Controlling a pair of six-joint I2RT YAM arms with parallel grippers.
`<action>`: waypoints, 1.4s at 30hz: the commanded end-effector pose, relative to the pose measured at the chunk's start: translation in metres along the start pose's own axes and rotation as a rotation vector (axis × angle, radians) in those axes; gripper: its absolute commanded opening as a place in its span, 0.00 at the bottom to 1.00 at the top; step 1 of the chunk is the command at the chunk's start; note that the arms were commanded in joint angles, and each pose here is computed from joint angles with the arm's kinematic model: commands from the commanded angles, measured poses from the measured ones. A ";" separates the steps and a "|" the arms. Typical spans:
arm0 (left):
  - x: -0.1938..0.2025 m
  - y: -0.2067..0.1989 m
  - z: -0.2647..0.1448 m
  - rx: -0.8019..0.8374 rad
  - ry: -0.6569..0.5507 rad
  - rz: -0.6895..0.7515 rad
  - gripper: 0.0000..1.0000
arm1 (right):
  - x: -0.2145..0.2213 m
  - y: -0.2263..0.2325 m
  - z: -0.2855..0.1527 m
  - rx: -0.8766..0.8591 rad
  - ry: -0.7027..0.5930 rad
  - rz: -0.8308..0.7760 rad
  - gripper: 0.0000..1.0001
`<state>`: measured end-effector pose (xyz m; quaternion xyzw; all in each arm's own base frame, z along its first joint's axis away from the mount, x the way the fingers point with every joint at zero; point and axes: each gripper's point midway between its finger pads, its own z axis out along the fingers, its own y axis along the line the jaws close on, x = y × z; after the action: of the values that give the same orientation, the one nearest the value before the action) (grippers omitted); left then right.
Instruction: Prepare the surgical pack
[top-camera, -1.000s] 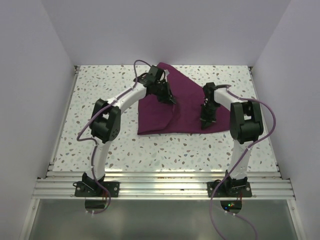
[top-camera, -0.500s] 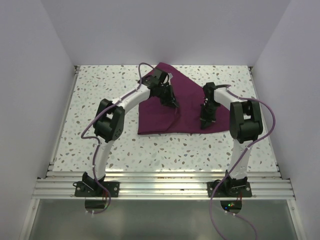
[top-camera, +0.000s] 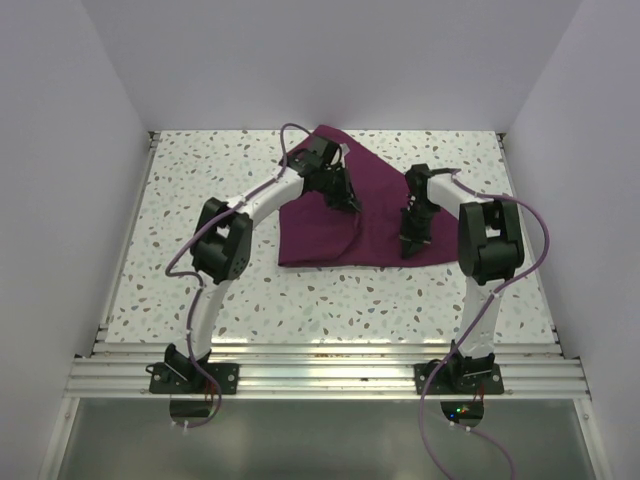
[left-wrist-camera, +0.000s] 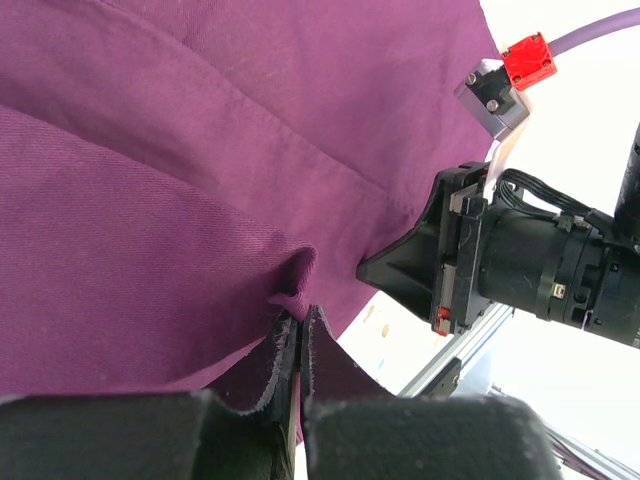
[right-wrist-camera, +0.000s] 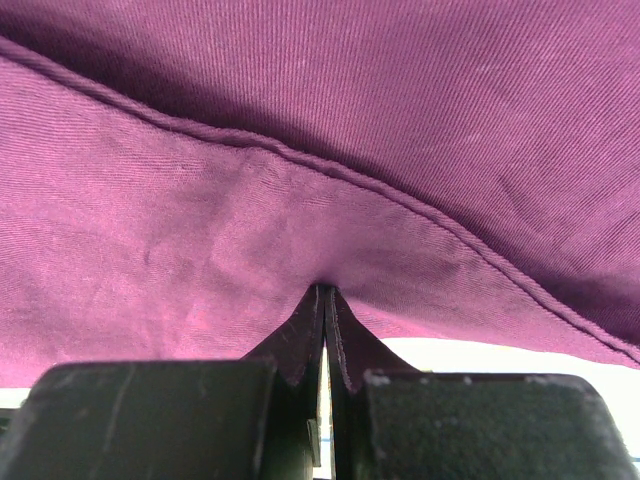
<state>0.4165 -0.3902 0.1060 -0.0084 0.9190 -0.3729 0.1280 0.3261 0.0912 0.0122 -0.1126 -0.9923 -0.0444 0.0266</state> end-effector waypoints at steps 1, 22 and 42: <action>-0.008 -0.025 0.004 0.077 -0.018 0.018 0.00 | -0.011 0.008 0.029 -0.026 -0.011 -0.020 0.00; -0.018 -0.032 -0.030 0.046 -0.069 0.146 0.63 | -0.020 0.017 0.016 -0.052 -0.033 -0.013 0.00; 0.039 0.113 -0.178 -0.210 -0.140 0.166 0.56 | -0.074 0.122 -0.068 -0.473 -0.168 -0.123 0.61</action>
<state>0.3517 -0.2068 0.1364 0.0173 0.9388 -0.2741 0.2079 0.4181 0.1648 0.0898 -0.0700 -0.9667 -0.2286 -0.0910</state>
